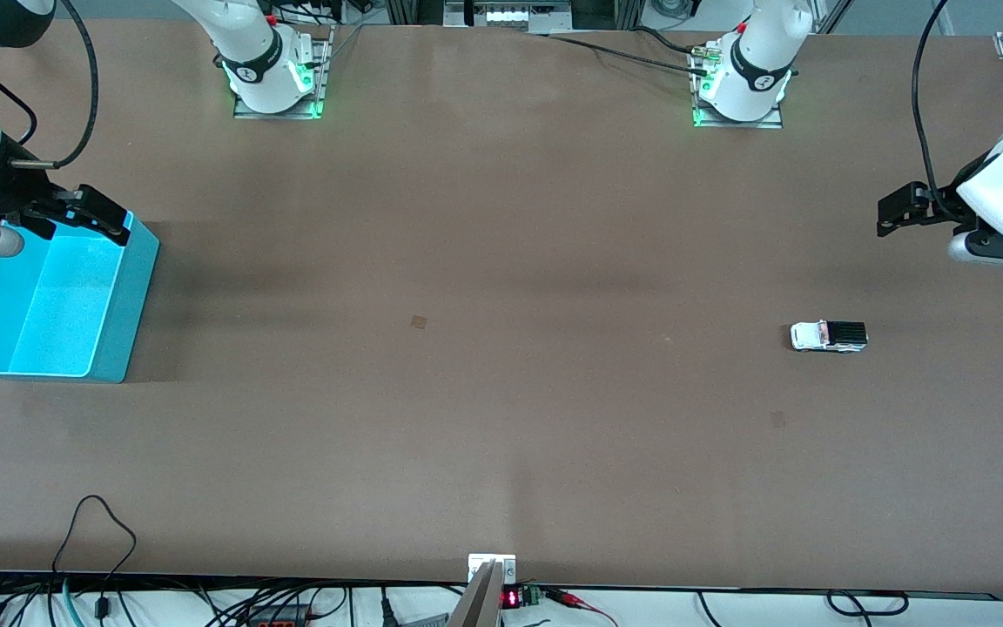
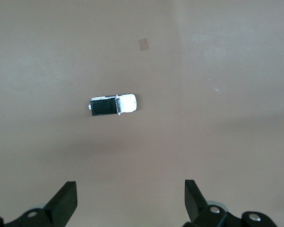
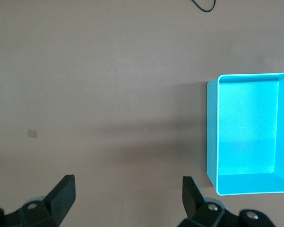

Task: Wind and store white jeep toy
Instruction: 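Move the left gripper over the white toy jeep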

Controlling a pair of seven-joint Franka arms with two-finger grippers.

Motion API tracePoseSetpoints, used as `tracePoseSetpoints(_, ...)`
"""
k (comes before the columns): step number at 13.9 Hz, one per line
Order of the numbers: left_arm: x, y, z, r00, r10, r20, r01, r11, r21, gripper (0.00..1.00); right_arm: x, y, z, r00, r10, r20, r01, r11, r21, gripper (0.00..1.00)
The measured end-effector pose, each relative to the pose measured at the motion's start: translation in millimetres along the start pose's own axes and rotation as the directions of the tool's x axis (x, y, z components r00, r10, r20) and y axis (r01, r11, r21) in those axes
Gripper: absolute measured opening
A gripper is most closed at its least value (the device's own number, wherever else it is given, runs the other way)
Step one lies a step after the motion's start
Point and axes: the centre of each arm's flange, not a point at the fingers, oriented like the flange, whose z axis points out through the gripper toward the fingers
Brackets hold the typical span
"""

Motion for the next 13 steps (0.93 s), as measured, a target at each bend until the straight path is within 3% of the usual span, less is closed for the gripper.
tracePoseSetpoints(13, 8.4, 1.0, 8.4, 0.997, 0.027, 0.077, -0.026, 1.0, -0.01, 1.0, 0.0, 0.1, 0.3, 1.0, 0.0, 0.001, 0.0, 1.0, 0.0, 1.0)
